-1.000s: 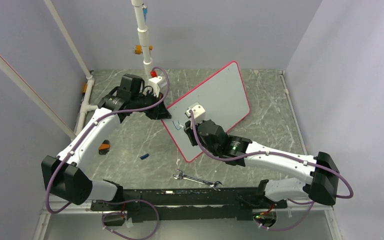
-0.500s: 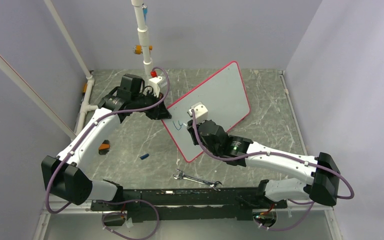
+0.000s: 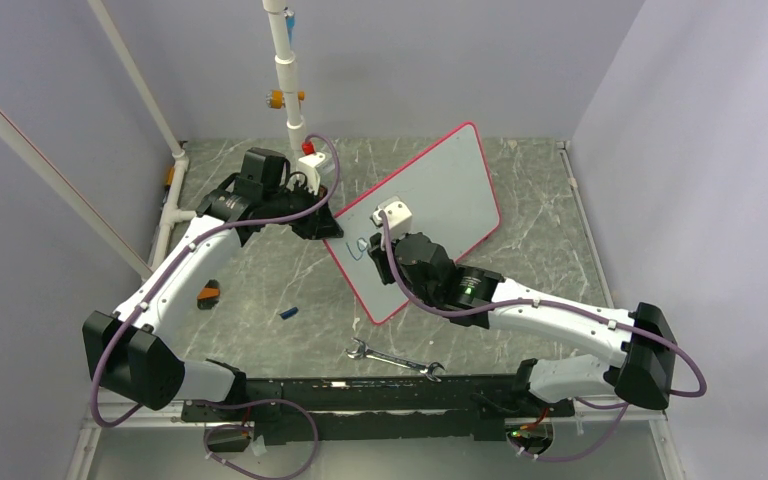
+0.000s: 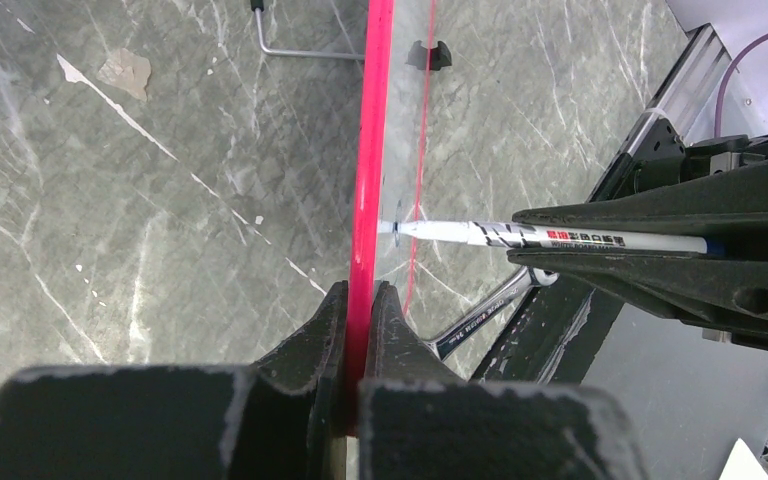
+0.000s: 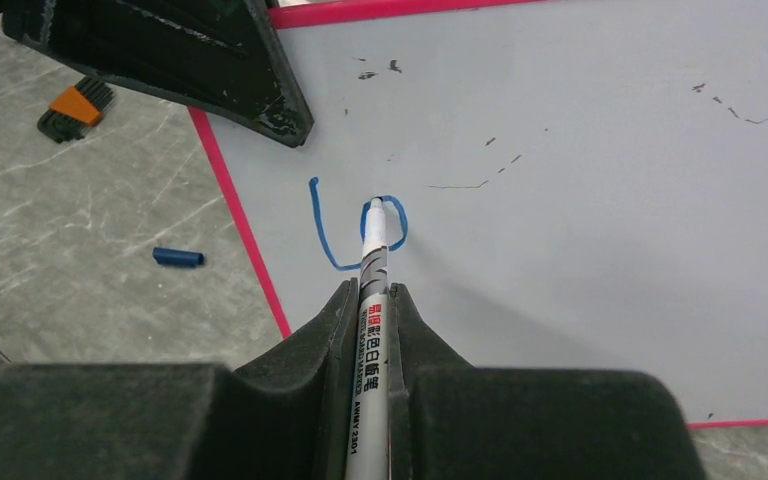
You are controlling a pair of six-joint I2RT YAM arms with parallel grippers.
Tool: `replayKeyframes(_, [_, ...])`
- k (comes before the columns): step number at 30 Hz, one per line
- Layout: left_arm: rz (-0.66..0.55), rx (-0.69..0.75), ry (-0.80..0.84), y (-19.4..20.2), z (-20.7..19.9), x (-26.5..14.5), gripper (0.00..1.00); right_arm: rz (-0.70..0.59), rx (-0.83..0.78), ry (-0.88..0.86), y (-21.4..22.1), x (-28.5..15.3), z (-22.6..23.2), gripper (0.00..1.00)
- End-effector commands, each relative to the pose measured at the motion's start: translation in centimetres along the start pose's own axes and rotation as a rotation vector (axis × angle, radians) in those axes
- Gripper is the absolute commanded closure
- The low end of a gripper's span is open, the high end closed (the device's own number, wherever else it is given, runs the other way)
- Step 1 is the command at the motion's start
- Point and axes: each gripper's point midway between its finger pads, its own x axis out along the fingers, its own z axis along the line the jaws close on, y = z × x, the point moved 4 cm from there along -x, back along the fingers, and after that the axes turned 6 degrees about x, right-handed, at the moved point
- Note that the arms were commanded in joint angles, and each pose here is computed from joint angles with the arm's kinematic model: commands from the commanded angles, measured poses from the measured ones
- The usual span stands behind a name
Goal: Write a sentence on the whiteboard
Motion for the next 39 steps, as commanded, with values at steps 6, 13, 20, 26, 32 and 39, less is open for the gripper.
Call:
replayKeyframes(6, [0.137,0.048,-0.28,2.4,4.6,-0.1,1.0,-0.048,0.036,-0.067,-1.5,-0.8,0.8,1.0])
replayKeyframes(13, [0.136,0.047,-0.283,2.4,4.6,-0.2,1.0,-0.09,0.058,-0.021,-2.4,-1.6,-0.4,1.0])
replayKeyframes(20, [0.138,0.046,-0.278,2.4,4.5,-0.1,1.0,-0.097,0.068,0.01,-2.7,-1.3,-1.3,1.0])
replayKeyframes(26, [0.14,0.044,-0.273,2.5,4.5,0.0,1.0,-0.095,0.08,0.006,-2.7,-0.7,-1.3,1.0])
replayKeyframes(32, [0.135,0.046,-0.271,2.4,4.5,0.0,1.0,-0.088,0.084,-0.006,-2.7,-0.1,-1.0,1.0])
replayKeyframes(39, [0.133,0.048,-0.27,2.3,4.4,-0.1,1.0,-0.064,0.082,0.0,-1.8,0.4,-1.1,1.0])
